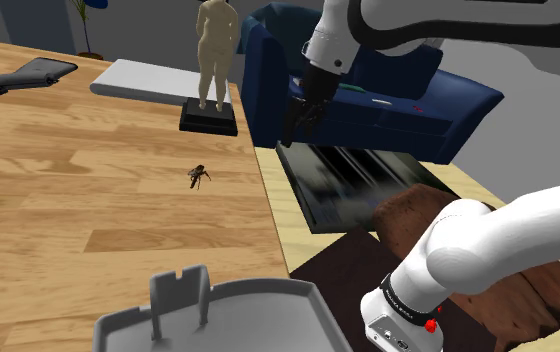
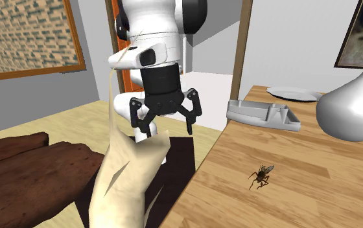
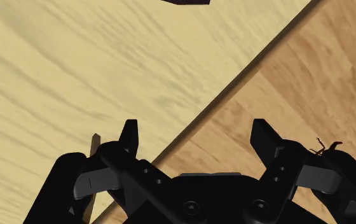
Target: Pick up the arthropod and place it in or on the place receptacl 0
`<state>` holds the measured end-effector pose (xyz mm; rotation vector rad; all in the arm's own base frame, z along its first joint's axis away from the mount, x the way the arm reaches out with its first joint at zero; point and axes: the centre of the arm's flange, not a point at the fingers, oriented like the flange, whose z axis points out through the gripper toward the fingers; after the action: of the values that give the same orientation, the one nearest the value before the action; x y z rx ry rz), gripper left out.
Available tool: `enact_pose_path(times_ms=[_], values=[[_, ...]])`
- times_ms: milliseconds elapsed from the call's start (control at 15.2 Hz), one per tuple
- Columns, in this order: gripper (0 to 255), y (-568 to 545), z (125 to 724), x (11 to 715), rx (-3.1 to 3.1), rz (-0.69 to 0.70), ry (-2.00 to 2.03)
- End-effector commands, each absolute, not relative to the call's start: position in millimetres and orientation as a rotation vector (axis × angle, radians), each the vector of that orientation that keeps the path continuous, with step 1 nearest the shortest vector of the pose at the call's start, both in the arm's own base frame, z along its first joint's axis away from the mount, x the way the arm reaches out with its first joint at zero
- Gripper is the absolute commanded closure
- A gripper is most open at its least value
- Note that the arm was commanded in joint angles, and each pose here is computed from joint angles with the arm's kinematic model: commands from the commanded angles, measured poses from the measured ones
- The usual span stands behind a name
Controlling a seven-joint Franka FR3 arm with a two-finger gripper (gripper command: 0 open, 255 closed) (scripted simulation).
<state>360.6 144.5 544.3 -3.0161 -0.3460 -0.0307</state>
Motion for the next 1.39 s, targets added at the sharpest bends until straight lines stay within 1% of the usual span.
enact_pose_path(times_ms=[0,858,1320], values=[[0,168.1,538.6,364.2,-3.007,-0.035,-0.367],[0,328.9,506.7,389.8,-2.951,-0.057,-0.504],[0,341.7,474.0,391.0,-2.948,-0.058,-0.511]])
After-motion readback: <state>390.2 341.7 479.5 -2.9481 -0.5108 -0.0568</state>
